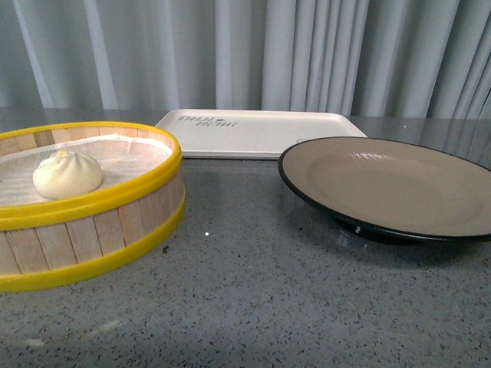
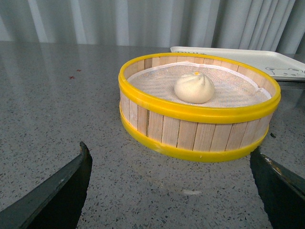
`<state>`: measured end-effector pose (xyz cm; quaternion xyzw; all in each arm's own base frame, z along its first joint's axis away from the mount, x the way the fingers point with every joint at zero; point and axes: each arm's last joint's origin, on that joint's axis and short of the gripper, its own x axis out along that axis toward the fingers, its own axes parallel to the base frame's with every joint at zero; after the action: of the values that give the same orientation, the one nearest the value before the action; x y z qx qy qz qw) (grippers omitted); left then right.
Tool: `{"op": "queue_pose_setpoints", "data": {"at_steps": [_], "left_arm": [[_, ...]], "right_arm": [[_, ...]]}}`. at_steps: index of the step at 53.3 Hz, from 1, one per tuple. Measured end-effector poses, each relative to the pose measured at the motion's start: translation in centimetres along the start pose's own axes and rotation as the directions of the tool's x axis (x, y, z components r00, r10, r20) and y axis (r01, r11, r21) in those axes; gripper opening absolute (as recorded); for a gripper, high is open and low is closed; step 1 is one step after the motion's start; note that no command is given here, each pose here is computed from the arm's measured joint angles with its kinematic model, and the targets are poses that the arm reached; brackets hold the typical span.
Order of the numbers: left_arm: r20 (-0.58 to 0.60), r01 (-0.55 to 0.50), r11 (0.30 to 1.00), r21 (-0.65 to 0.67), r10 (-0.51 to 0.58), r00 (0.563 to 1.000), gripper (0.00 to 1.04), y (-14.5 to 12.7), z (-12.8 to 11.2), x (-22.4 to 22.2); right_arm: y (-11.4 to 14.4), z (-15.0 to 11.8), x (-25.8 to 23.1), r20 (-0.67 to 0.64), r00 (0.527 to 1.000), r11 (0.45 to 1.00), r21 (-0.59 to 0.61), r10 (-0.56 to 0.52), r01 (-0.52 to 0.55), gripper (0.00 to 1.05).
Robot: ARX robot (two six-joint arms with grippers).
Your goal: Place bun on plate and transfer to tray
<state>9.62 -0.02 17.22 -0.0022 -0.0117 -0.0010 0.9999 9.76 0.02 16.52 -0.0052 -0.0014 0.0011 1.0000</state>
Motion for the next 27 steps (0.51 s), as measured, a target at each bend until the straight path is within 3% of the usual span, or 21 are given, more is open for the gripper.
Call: {"op": "queue_pose_setpoints", "data": {"at_steps": [27], "left_arm": [[0.000,0.000,1.000,0.000,0.000,1.000,0.98,0.00,0.00,0.00]], "right_arm": [[0.00,0.00,0.00,0.000,1.000,1.000,0.000,0.000,0.000,0.96]]}}
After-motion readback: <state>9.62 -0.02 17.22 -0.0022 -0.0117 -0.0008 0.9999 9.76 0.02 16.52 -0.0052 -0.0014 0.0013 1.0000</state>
